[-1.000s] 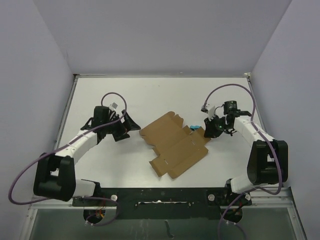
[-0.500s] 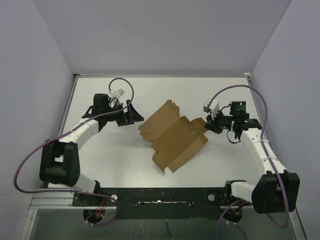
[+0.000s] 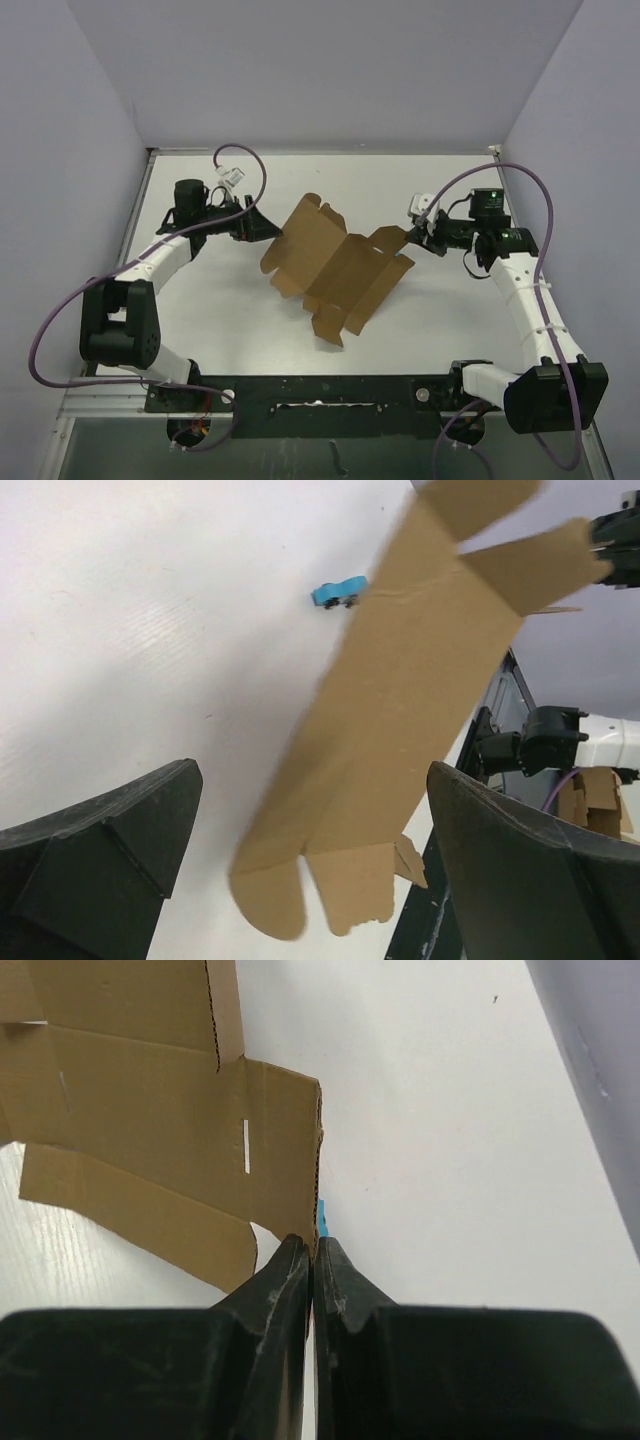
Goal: Fold the paper box
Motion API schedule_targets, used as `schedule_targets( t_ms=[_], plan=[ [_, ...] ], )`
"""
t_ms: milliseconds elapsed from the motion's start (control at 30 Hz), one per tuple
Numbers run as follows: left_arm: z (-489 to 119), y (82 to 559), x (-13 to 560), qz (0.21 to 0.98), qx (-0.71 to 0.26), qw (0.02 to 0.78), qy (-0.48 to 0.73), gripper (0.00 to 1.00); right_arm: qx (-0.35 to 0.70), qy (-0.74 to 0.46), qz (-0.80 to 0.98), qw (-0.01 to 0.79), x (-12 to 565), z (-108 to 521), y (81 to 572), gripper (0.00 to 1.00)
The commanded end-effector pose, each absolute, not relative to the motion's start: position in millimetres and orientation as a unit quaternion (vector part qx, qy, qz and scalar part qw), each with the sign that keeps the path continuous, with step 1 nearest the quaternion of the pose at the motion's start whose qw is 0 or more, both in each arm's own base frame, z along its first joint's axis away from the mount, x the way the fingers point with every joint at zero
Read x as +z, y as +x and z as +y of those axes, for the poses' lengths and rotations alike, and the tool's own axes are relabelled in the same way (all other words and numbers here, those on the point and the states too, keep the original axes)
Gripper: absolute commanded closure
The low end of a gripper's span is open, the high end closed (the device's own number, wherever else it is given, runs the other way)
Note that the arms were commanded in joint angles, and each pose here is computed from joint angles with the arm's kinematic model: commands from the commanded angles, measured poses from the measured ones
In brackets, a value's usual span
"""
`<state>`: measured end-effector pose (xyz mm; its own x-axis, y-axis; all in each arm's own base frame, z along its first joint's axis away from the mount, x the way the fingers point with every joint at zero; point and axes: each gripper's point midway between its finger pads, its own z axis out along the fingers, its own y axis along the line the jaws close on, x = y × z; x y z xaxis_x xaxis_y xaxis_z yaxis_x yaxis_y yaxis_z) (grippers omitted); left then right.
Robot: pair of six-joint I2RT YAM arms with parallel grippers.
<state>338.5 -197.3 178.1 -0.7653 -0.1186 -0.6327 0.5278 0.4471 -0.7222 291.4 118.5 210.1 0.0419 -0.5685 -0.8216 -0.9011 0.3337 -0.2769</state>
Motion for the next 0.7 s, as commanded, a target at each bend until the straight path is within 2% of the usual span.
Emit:
schedule_targets(
  t_ms=[0,300,533,600,667],
  plan=[
    [-184,349,202,0.765,-0.494,0.375,0.175,0.02,0.19,-0.575,0.622,0.496,243,131,289,1.0],
    [-196,326,218,0.713,-0.563,0.368,0.198,0.06,0.193,-0.571,0.615,0.508,263,133,291,1.0],
    [-197,309,214,0.709,-0.555,0.38,0.213,0.09,0.206,-0.563,0.613,0.515,270,135,290,1.0],
    [-197,309,212,0.709,-0.559,0.374,0.212,0.13,0.208,-0.561,0.613,0.516,272,135,289,1.0],
    [-199,309,215,0.703,-0.568,0.37,0.215,0.22,0.208,-0.559,0.614,0.517,272,134,289,1.0]
  ],
)
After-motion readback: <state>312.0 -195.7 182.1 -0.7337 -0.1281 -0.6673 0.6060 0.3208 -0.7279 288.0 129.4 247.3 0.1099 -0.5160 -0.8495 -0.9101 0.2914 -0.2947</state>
